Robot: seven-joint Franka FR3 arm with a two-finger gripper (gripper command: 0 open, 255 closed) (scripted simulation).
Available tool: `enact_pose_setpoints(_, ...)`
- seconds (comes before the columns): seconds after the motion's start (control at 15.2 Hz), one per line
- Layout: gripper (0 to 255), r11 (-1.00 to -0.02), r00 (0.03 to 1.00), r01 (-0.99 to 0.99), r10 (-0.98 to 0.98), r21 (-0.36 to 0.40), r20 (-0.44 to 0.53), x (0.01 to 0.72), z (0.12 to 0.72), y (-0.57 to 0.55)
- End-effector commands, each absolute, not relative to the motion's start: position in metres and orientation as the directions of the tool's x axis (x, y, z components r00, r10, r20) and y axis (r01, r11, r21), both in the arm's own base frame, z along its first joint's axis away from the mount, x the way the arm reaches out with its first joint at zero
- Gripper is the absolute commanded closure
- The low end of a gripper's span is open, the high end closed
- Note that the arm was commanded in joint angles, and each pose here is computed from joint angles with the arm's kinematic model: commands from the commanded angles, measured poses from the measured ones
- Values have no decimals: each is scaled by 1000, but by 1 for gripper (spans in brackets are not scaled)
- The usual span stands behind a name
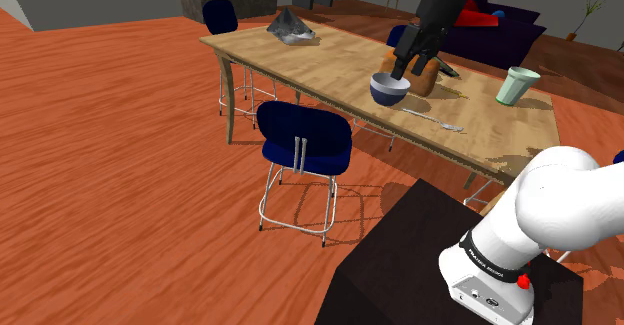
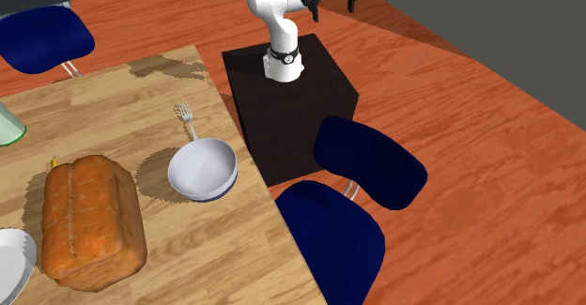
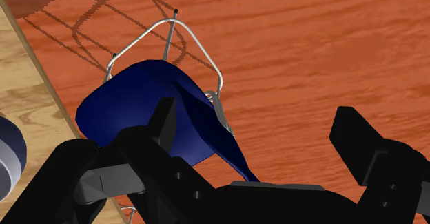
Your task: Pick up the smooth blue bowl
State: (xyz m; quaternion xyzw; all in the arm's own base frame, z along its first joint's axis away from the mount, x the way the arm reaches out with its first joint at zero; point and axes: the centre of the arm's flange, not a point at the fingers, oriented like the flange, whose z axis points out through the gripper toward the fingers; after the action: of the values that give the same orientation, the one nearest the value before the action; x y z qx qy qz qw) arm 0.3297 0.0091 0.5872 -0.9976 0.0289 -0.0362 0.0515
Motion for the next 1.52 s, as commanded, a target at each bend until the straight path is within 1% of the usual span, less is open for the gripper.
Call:
enact_pose_setpoints(0.0, 0, -993, 996, -54, -61, -105, 69, 330, 587, 9)
enact_pose_setpoints(1.45, 0, -995, 998, -24, -30, -96, 58, 439, 495, -244)
